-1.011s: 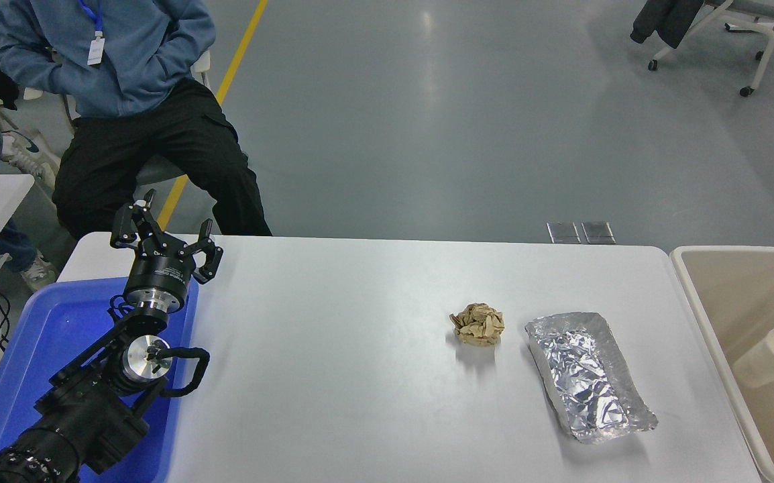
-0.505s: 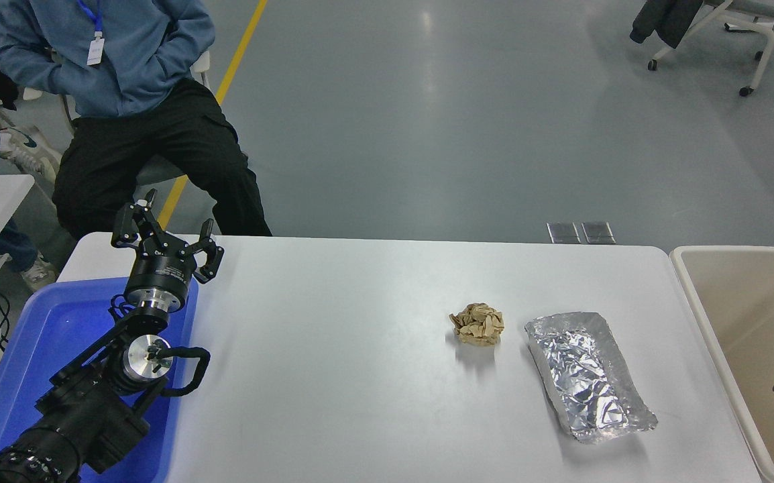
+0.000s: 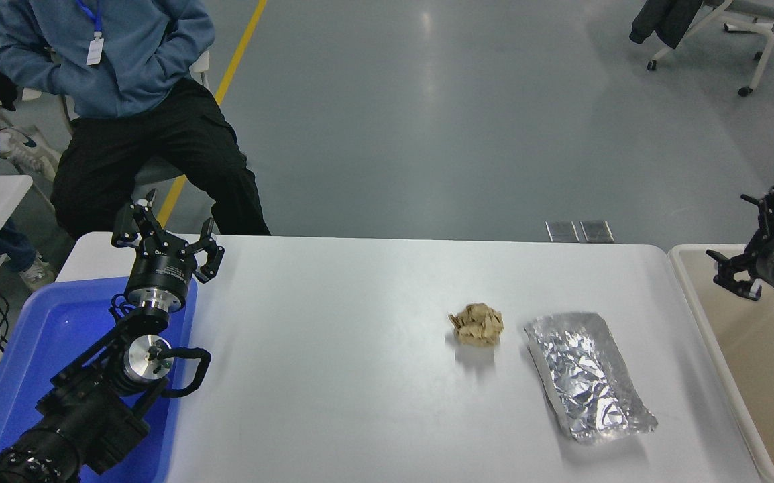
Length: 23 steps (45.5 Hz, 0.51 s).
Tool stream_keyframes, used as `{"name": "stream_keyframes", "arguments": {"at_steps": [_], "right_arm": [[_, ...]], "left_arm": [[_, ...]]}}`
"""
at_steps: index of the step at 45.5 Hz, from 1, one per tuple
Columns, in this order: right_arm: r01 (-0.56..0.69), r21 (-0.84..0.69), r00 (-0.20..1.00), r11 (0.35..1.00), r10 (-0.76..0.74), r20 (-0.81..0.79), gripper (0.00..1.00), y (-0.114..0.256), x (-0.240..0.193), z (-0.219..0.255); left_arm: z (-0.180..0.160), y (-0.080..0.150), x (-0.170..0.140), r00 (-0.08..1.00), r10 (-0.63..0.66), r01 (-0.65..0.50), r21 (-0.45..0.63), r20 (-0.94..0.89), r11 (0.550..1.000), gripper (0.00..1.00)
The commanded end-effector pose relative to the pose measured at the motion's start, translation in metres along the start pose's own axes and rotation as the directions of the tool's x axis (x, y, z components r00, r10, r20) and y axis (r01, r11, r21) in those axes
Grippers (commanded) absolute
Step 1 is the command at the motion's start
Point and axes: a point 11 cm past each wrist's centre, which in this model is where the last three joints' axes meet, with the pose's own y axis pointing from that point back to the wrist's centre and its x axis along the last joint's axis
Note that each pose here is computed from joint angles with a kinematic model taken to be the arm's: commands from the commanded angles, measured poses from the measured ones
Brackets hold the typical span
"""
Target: Dispose of the paper cup in the dustbin
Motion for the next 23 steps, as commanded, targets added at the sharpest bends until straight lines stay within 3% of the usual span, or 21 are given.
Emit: {"name": "stream_keyframes", "arguments": {"at_steps": [1, 14, 23], "right_arm": [[0.246, 0.05, 0.958, 0.968, -0.234, -0.168, 1.0, 0.001, -0.085, -0.014], [0.382, 0.051, 0.877, 0.923, -0.345, -0.336, 1.0, -0.01, -0.147, 0.03], [0.361, 0.156, 0.861, 0.92, -0.264, -0.434, 1.0, -0.017, -0.177, 0.05]], "left_arm": [[0.0, 0.0, 0.0, 1.0, 0.0, 0.0, 0.0, 0.0, 1.0, 1.0], [0.0, 0.0, 0.0, 1.0, 0.0, 0.0, 0.0, 0.0, 1.0, 1.0], [0.0, 0.0, 0.0, 1.0, 0.001, -0.001, 0.001, 0.0, 1.0, 1.0]]}}
